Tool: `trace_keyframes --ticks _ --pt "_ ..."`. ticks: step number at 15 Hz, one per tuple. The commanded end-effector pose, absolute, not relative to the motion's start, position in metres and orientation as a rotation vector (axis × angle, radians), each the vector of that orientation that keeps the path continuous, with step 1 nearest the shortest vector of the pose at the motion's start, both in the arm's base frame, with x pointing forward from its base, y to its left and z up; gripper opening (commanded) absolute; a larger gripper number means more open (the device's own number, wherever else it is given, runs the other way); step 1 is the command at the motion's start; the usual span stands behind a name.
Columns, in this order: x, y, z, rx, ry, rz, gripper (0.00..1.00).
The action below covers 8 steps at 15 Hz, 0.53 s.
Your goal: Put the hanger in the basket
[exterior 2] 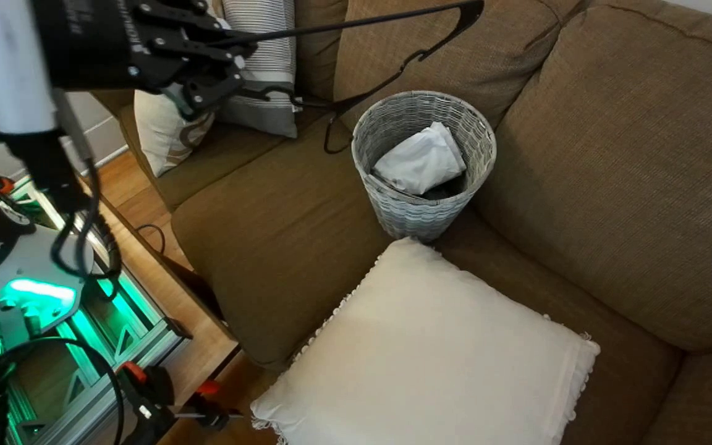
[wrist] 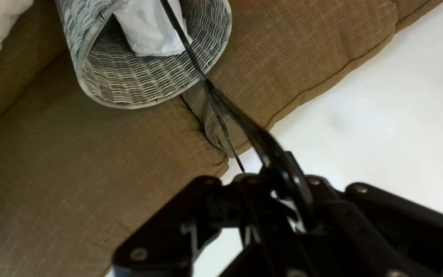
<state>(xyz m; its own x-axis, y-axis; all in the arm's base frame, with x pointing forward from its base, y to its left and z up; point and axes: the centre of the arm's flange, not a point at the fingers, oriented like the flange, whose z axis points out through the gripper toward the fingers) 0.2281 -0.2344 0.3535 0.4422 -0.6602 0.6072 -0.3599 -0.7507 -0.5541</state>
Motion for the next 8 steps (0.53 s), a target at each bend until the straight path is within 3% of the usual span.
trace_keyframes --ticks 1,7,8 --pt "0.165 -0.234 0.394 -2.383 0.91 -1.264 0.02" --pt "0.163 -0.249 0.37 -2.593 0.841 -1.259 0.02" --pt "0.16 -0.254 0.385 -2.501 0.886 -1.311 0.06"
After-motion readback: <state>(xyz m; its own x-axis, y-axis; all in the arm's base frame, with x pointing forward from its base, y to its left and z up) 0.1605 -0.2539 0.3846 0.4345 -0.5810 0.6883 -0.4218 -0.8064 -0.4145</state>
